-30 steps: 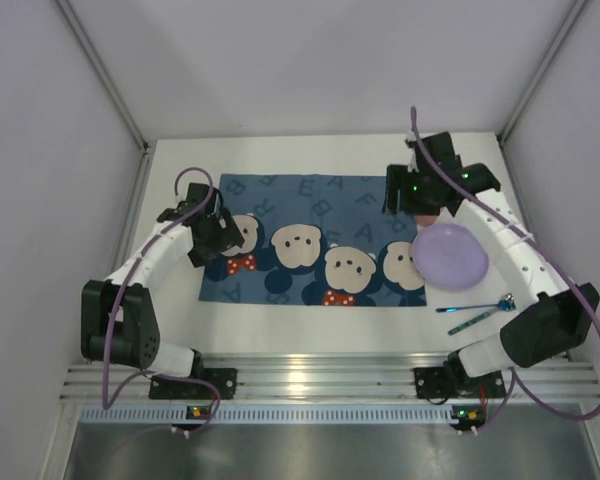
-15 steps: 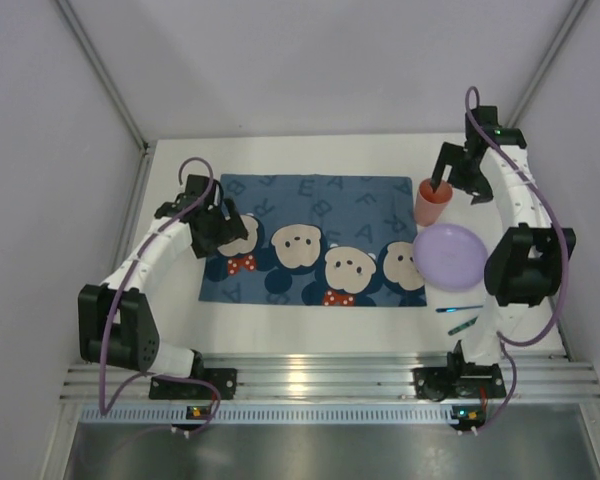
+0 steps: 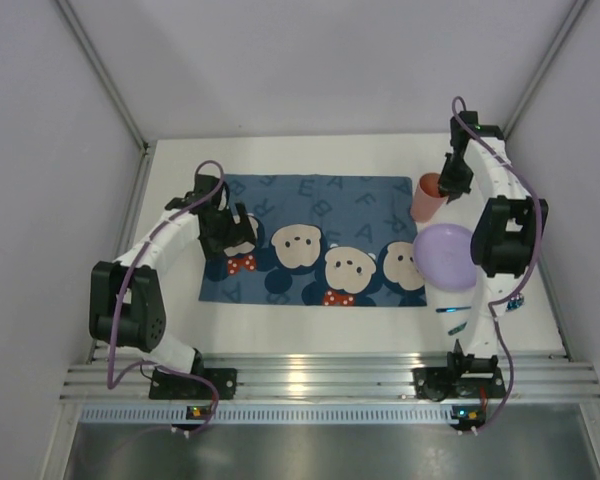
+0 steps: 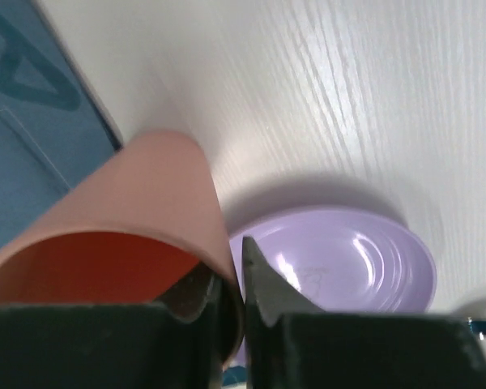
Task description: Set the dinner table for one person
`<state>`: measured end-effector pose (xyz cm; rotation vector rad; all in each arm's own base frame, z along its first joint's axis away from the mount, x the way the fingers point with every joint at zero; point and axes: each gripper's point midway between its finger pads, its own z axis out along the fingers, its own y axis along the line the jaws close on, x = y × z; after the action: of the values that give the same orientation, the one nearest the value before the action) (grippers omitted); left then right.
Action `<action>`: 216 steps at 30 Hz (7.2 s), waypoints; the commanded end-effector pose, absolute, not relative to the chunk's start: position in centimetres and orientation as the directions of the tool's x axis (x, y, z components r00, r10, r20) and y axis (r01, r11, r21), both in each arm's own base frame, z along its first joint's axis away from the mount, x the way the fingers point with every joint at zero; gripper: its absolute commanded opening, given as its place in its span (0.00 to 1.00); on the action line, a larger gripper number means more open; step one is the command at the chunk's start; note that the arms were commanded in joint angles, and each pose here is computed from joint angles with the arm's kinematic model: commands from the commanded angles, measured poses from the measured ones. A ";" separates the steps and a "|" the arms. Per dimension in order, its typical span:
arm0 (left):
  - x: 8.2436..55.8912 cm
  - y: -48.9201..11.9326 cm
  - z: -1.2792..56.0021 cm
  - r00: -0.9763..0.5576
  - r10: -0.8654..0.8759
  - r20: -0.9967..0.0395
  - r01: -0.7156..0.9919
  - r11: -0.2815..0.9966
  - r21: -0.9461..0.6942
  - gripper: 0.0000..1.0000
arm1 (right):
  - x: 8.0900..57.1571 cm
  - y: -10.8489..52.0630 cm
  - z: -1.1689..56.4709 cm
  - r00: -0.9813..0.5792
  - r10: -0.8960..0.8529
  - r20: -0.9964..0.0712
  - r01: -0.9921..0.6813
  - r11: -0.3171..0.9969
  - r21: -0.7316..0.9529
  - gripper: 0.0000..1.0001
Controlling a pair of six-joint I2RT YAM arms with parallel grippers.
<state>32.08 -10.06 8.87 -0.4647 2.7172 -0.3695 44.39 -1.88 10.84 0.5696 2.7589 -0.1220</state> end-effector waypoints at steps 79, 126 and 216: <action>31.4 -10.4 11.5 -0.886 -0.299 -0.354 -0.178 0.925 -0.336 0.89 | 30.7 -10.0 1.8 -0.712 0.696 -0.094 0.663 0.710 0.237 0.12; 30.6 -7.9 16.1 -0.801 -0.393 -0.451 -0.285 0.914 -0.290 0.89 | 39.7 26.9 10.2 -0.955 -0.007 -0.296 -0.158 0.859 0.487 0.89; 30.6 -9.3 13.4 -0.820 -0.398 -0.412 -0.266 0.901 -0.342 0.88 | 47.0 11.6 15.7 -0.926 0.038 -0.375 0.033 0.999 0.021 0.00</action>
<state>30.55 -9.08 12.50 -0.4999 2.6283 -0.3433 48.70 13.85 16.85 0.0818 2.6764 0.2445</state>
